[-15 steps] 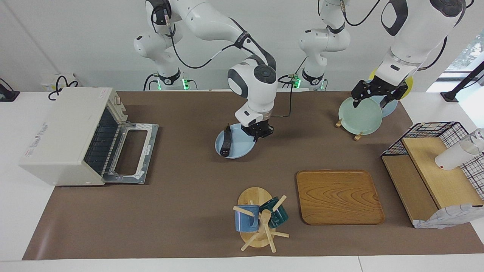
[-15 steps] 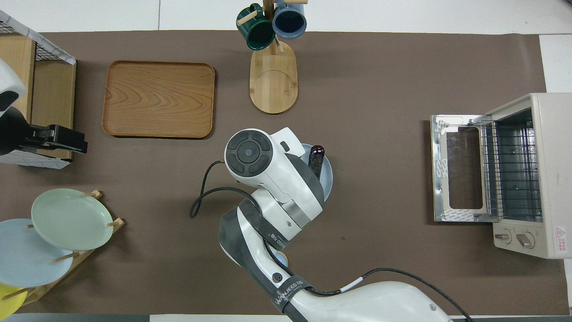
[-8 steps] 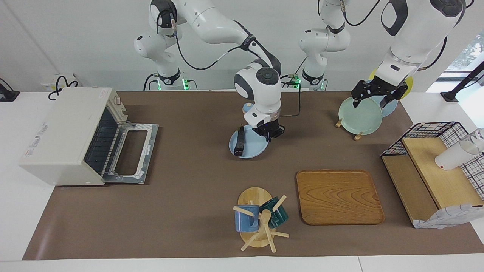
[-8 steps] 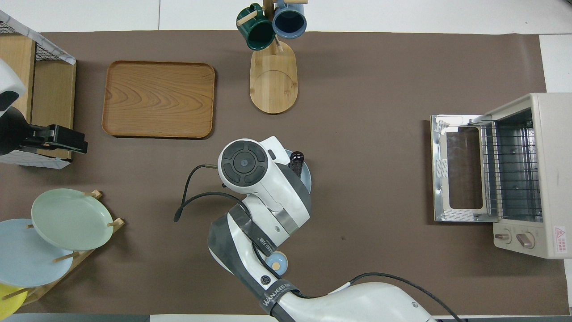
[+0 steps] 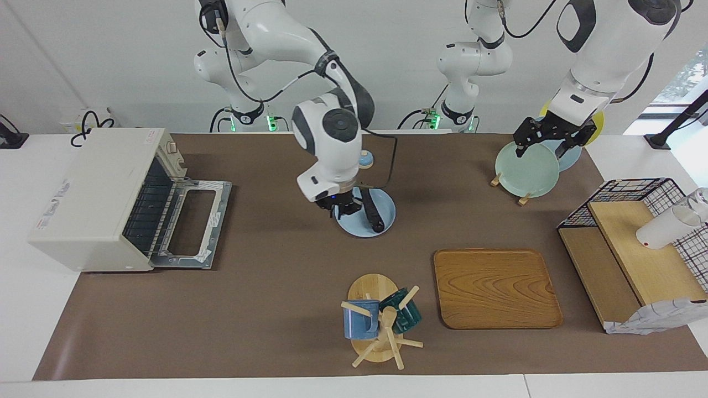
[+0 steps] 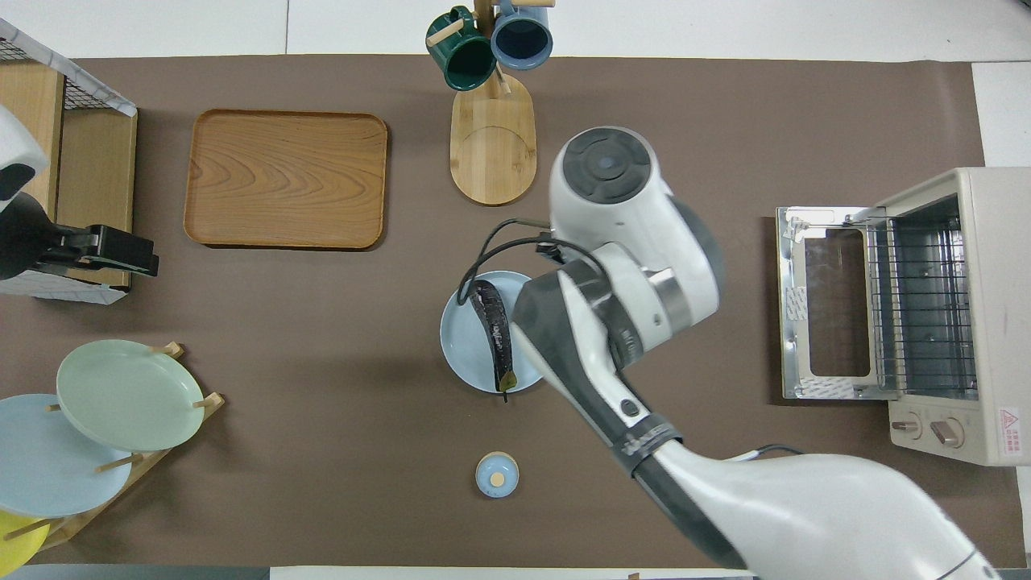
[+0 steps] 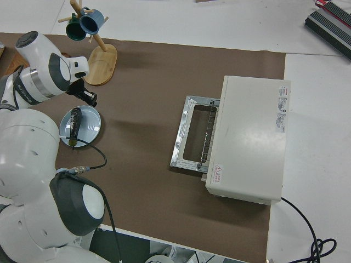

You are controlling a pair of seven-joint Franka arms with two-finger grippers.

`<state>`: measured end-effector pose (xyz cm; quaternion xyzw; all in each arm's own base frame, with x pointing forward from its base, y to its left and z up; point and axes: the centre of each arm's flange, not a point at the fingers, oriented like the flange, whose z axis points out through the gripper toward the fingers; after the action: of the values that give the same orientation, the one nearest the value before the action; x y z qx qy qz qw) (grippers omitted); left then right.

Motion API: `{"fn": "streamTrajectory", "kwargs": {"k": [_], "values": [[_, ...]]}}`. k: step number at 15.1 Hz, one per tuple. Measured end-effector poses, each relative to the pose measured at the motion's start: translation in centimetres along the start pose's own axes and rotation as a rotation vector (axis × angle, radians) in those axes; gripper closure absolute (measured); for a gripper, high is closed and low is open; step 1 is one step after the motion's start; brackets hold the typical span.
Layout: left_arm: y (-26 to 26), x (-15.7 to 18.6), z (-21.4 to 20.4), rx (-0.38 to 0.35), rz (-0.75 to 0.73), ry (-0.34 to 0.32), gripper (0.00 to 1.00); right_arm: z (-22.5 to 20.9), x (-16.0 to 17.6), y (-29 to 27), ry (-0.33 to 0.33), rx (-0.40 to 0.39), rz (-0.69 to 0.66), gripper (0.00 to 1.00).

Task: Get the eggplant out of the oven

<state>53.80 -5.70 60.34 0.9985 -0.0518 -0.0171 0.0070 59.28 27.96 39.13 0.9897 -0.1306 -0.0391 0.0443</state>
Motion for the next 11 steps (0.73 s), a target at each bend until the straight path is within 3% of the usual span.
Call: {"fn": "streamTrajectory", "kwargs": {"k": [1,4,7,11], "values": [[0.0,0.0,0.0,0.0,0.0,0.0,0.0,0.9,1.3,3.5,-0.02,-0.023,-0.029,0.99],[0.3,0.0,0.0,0.0,0.005,0.0,0.0,5.3,2.0,11.0,-0.029,-0.107,-0.075,0.99],[1.8,-0.1,0.4,0.002,0.034,-0.006,0.0,9.4,1.7,16.1,-0.042,-0.176,-0.129,0.99],[8.3,-0.8,1.6,-0.005,0.096,0.005,0.0,11.9,1.6,19.8,-0.034,-0.241,-0.187,0.99]]}}
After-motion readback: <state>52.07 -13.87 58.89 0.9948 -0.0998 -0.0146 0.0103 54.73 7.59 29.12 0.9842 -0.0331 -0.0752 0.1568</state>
